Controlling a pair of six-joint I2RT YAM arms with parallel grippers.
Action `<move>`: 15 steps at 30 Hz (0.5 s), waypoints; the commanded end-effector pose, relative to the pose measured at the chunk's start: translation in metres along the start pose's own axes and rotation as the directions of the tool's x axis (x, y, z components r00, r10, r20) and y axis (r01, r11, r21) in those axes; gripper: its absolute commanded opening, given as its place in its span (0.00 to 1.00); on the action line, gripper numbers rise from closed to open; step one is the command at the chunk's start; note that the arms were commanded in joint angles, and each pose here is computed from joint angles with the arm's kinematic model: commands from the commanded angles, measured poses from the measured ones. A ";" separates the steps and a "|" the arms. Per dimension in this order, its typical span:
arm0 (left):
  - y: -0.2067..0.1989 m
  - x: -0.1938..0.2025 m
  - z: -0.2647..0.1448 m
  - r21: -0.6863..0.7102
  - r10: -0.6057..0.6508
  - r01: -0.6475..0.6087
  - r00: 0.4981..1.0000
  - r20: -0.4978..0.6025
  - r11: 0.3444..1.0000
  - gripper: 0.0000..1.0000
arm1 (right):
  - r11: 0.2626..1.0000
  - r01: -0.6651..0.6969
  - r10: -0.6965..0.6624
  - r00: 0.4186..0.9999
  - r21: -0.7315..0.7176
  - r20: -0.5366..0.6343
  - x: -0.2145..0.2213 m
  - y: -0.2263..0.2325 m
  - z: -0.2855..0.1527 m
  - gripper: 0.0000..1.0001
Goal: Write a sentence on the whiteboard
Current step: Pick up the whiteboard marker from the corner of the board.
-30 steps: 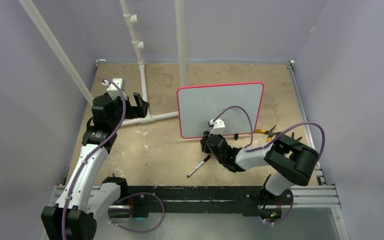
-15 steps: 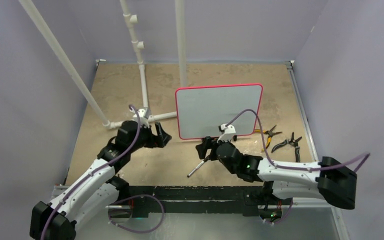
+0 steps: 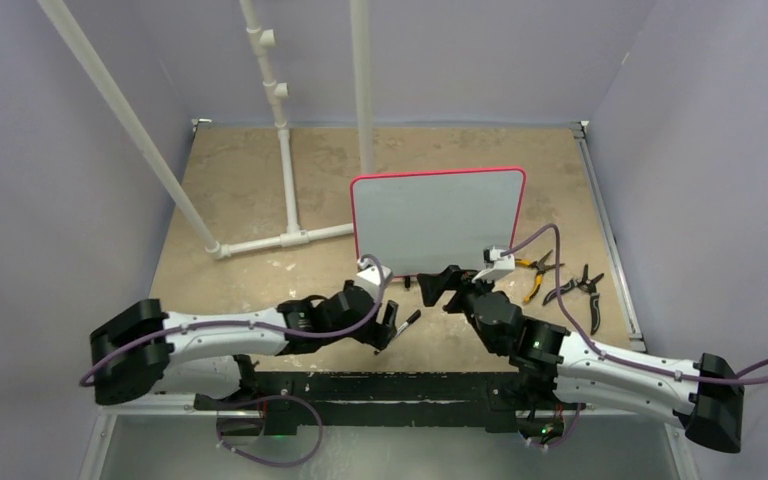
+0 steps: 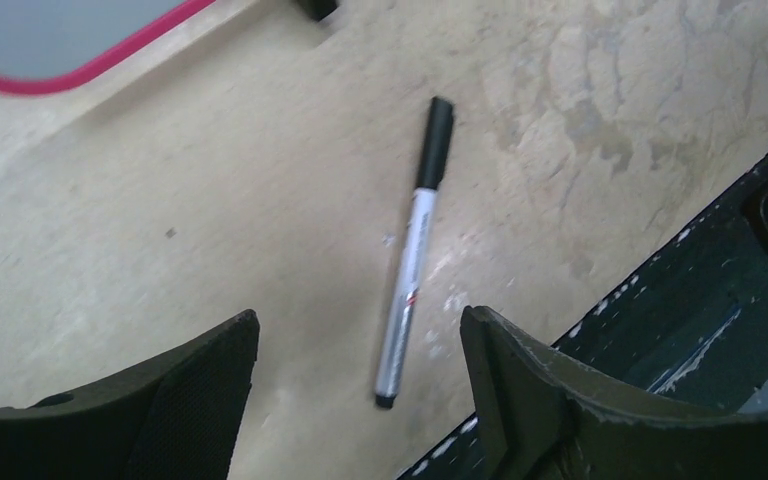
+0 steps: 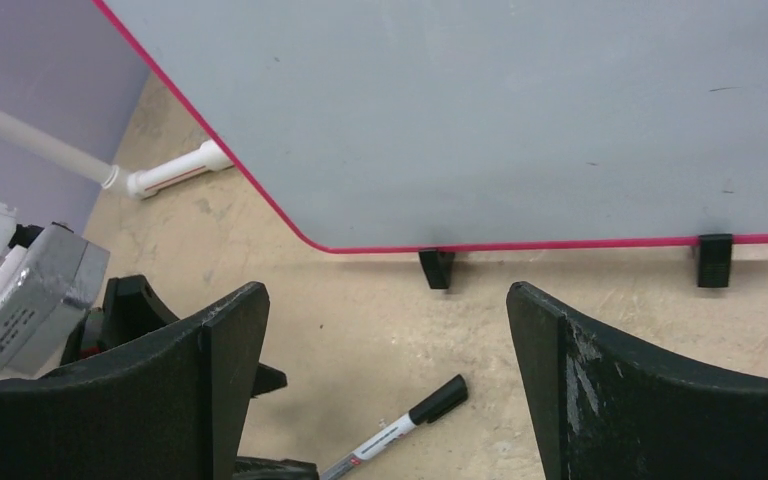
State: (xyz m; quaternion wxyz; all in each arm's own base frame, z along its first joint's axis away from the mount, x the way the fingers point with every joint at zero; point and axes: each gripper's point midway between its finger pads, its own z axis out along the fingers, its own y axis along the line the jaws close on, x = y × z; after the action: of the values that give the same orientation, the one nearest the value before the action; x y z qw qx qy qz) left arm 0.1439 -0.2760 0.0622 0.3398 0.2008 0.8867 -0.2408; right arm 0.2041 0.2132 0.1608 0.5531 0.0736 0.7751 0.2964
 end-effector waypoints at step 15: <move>-0.055 -0.049 0.071 -0.052 0.118 -0.113 0.985 0.129 0.992 0.55 | 0.994 -0.064 0.051 0.988 0.084 0.145 -0.026 -0.037 -0.006 0.89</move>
State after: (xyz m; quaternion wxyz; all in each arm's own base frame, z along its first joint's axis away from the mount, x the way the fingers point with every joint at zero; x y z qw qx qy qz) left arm 0.1730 -0.3541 0.0528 0.3845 0.2317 0.8679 -0.2125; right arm 0.2128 0.1791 0.1615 0.5858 0.1150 0.7519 0.2798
